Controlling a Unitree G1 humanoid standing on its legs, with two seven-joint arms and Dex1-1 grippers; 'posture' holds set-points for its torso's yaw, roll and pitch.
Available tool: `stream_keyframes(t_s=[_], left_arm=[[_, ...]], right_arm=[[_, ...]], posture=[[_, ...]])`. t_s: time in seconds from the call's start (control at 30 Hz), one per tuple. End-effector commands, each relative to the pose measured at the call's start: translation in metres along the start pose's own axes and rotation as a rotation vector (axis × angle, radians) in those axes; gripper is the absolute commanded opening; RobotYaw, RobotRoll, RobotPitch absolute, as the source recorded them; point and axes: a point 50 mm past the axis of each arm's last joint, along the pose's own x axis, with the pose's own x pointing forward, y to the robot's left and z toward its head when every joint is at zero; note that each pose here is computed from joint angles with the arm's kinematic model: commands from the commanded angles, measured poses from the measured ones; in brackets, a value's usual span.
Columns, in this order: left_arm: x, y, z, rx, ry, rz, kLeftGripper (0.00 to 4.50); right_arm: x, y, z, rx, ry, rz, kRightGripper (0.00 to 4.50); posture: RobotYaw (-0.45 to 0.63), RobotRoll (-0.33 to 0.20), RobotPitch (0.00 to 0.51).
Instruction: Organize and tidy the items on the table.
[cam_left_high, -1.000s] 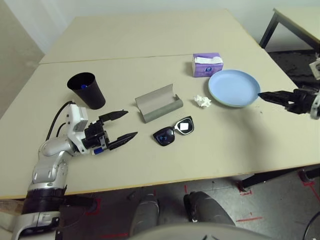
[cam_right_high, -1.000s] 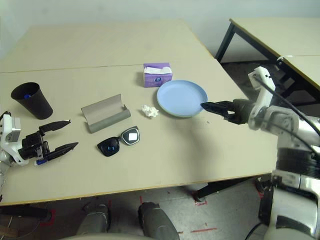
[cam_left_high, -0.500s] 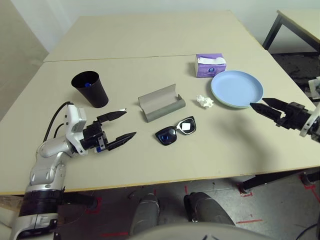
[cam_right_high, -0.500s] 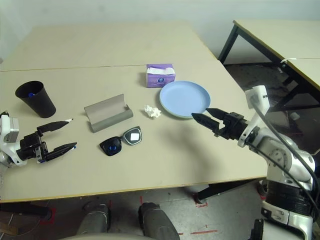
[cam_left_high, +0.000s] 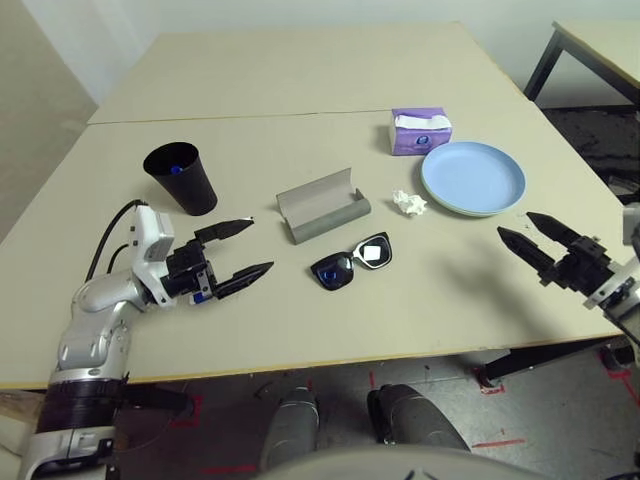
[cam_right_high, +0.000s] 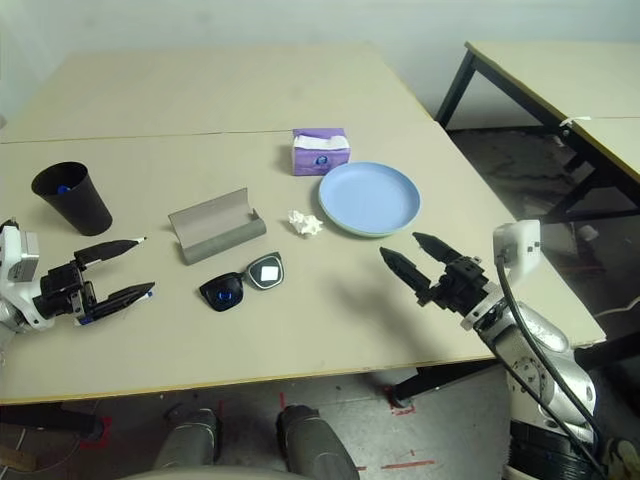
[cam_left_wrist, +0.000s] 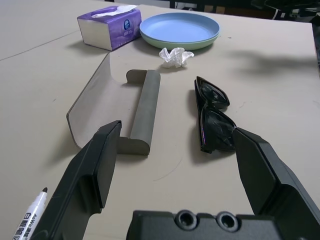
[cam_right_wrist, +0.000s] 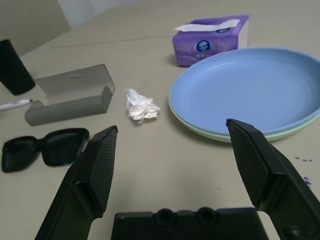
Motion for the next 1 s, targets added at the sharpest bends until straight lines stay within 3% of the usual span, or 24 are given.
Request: stream_keyframes(t_s=[0.03,0.23,0.33,0.47,0.7,1.0], left_arm=[[-0.003,-0.001,0.002,0.001,0.011,0.004,4.5],[-0.007,0.0,0.002,-0.001,0.018,0.018,4.5],[-0.008,0.001,0.001,-0.003,0.019,0.023,4.5],[-0.008,0.001,-0.001,-0.003,0.016,0.031,4.5],[-0.011,-0.003,-0.003,-0.001,0.018,0.035,4.5],[-0.008,-0.003,0.001,0.006,0.013,0.036,4.5]], right_arm=[[-0.003,0.007,-0.011,-0.036,0.05,0.048,4.44],[0.019,0.025,-0.008,-0.118,0.121,0.172,4.44],[0.03,0.036,-0.015,-0.171,0.216,0.248,4.44],[0.047,0.043,-0.028,-0.131,0.258,0.243,4.44],[0.072,0.033,-0.055,-0.077,0.32,0.122,4.44],[0.099,0.023,-0.064,-0.043,0.326,0.013,4.44]], posture=[[-0.05,0.0,0.119],[-0.04,0.0,0.121],[-0.04,0.0,0.121],[-0.03,0.0,0.12],[-0.02,0.0,0.118],[-0.02,0.0,0.118]])
